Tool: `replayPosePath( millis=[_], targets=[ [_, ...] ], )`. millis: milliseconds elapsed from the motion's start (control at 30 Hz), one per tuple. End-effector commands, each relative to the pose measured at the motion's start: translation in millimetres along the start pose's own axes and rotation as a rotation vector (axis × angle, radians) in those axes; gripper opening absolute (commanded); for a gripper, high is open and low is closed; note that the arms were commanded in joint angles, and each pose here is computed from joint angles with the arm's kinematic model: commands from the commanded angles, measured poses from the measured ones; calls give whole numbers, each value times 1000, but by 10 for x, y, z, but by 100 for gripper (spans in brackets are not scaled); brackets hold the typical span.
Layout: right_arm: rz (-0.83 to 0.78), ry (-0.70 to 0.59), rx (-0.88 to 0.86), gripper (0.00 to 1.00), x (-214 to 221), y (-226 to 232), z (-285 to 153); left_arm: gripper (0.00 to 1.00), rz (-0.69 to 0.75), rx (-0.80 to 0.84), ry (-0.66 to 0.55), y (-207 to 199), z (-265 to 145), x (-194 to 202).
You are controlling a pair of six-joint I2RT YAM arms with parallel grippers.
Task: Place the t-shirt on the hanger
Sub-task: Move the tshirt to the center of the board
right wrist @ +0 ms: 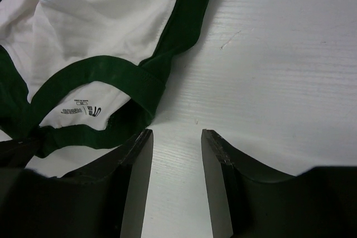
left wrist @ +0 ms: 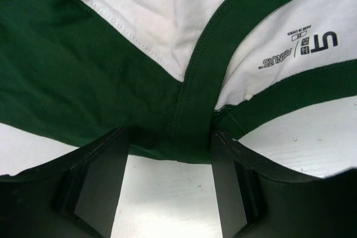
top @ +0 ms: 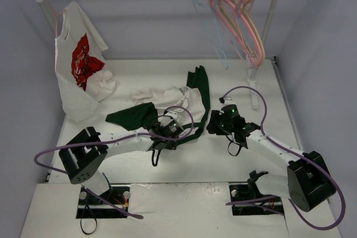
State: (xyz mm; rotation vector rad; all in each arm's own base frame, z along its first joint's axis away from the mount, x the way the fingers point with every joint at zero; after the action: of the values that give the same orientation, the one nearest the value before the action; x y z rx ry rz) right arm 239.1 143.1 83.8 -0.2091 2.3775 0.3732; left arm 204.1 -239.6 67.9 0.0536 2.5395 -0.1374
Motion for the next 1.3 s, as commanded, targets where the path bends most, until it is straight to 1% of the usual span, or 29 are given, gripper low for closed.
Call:
replayPosePath(
  millis=[0, 300, 433, 533, 567, 633, 667, 833, 900, 1267],
  targets=[
    [8, -60, -36, 41, -136, 66, 41, 58, -59, 50, -98, -208, -54, -245],
    [15, -43, -63, 41, -93, 99, 152, 58, -62, 39, -94, -222, -5, -228],
    [9, -52, -82, 40, -110, 132, 185, 56, -62, 21, -86, -186, 19, -163],
    [-2, -46, -104, 39, -100, 183, 203, 48, -60, 0, -82, -138, 23, -137],
    [-6, -45, -104, 39, -90, 189, 210, 43, -58, -6, -82, -122, 23, -131],
    [-19, -43, -109, 39, -58, 222, 230, 37, -62, -16, -87, -90, 21, -127],
    [-24, -42, -112, 39, -48, 233, 239, 31, -60, -17, -87, -86, 18, -121],
    [-34, -25, -118, 39, 8, 278, 313, 21, -57, -20, -94, -82, -5, -148],
    [-35, -28, -114, 39, -9, 299, 328, 20, -58, -22, -99, -82, -13, -161],
    [-10, -35, -111, 38, -39, 346, 469, 20, -56, -37, -115, -27, -76, -192]
  ],
)
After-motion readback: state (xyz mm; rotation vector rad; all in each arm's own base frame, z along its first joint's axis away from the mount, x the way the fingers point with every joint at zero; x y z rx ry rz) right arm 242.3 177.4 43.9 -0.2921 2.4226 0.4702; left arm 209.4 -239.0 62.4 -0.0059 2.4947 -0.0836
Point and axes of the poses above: each gripper's point midway between its finger pads, its own z axis out along the fingers, its own y axis along the line the jaws close on, x = y × z, the point moved 4 cm from there along -z, back along the fingers, and after that the axes turned 10 degrees about -z, right-handed, at the moved point
